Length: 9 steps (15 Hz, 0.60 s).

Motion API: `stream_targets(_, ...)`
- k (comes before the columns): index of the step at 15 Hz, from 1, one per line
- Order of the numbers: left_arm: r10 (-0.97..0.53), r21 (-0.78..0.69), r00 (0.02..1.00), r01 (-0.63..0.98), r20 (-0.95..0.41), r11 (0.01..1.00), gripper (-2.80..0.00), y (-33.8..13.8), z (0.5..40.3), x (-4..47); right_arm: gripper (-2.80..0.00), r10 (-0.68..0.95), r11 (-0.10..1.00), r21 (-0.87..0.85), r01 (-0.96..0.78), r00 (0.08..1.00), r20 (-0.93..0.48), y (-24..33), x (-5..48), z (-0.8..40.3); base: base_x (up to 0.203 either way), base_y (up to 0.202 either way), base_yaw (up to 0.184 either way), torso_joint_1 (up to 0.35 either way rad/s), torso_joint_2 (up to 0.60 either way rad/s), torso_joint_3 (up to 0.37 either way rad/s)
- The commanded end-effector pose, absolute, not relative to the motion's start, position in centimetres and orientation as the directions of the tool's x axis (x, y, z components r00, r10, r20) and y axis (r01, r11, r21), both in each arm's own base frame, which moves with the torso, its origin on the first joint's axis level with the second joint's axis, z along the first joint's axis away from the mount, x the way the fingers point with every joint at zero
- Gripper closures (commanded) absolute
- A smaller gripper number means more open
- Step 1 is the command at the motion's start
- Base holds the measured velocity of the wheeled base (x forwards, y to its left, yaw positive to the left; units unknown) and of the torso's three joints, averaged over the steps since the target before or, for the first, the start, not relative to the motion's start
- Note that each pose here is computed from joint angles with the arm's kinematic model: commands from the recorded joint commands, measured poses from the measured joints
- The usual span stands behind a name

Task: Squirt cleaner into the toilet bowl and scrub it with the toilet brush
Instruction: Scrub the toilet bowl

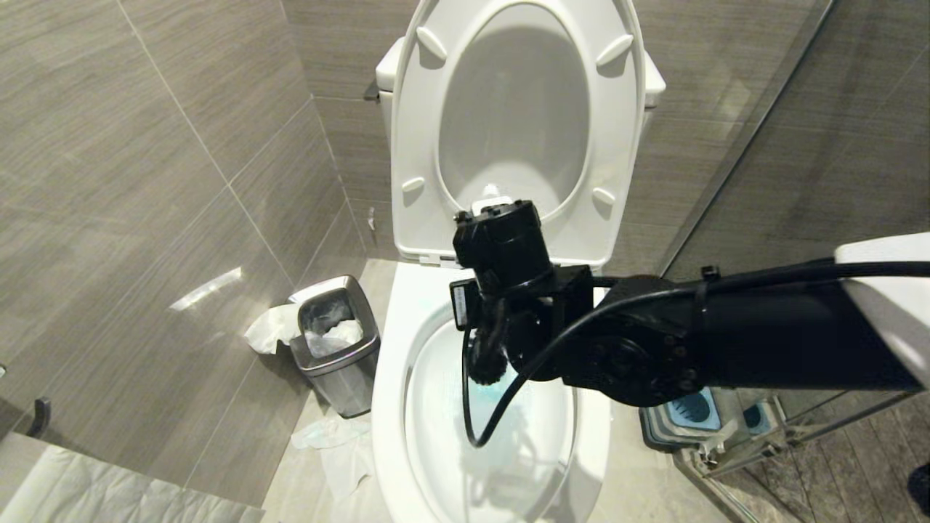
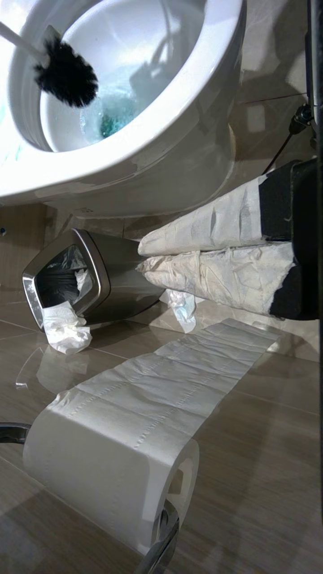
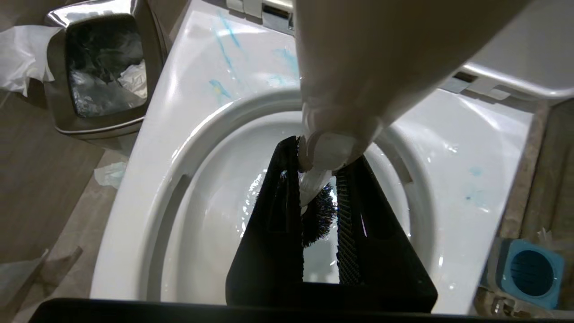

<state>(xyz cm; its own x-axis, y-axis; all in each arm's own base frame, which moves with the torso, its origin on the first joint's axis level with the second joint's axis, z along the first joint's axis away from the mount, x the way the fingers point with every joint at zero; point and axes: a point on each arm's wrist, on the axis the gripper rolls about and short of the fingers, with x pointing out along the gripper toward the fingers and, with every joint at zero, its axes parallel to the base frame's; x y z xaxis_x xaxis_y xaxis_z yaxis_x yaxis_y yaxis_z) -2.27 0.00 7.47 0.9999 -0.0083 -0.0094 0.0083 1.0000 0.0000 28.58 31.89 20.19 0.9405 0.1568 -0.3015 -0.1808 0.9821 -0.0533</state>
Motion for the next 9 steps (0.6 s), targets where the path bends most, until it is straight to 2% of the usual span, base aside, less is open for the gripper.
stream_targets(1, -0.008, 0.0, 1.0, 0.008, -0.012, 1.0, 0.0, 0.0, 7.4, -2.2, 0.0, 0.166, 0.983, -0.028, -0.181, 0.945, -0.282, 31.0, 27.9, 22.0, 0.0, 0.0, 0.0, 0.0, 0.0, 0.0)
stream_targets(5, -0.008, 0.0, 1.0, 0.008, -0.012, 1.0, 0.0, 0.0, 7.4, -2.2, 0.0, 0.133, 0.985, -0.059, -0.163, 0.93, -0.343, 32.8, 30.1, 17.1, 0.0, 0.0, 0.0, 0.0, 0.0, 0.0)
stream_targets(9, -0.008, 0.0, 1.0, 0.008, -0.012, 1.0, 0.0, 0.0, 7.4, -2.2, 0.0, 0.044, 0.994, -0.081, -0.076, 0.937, -0.346, 33.2, 32.9, 12.2, 0.0, 0.0, 0.0, 0.0, 0.0, 0.0)
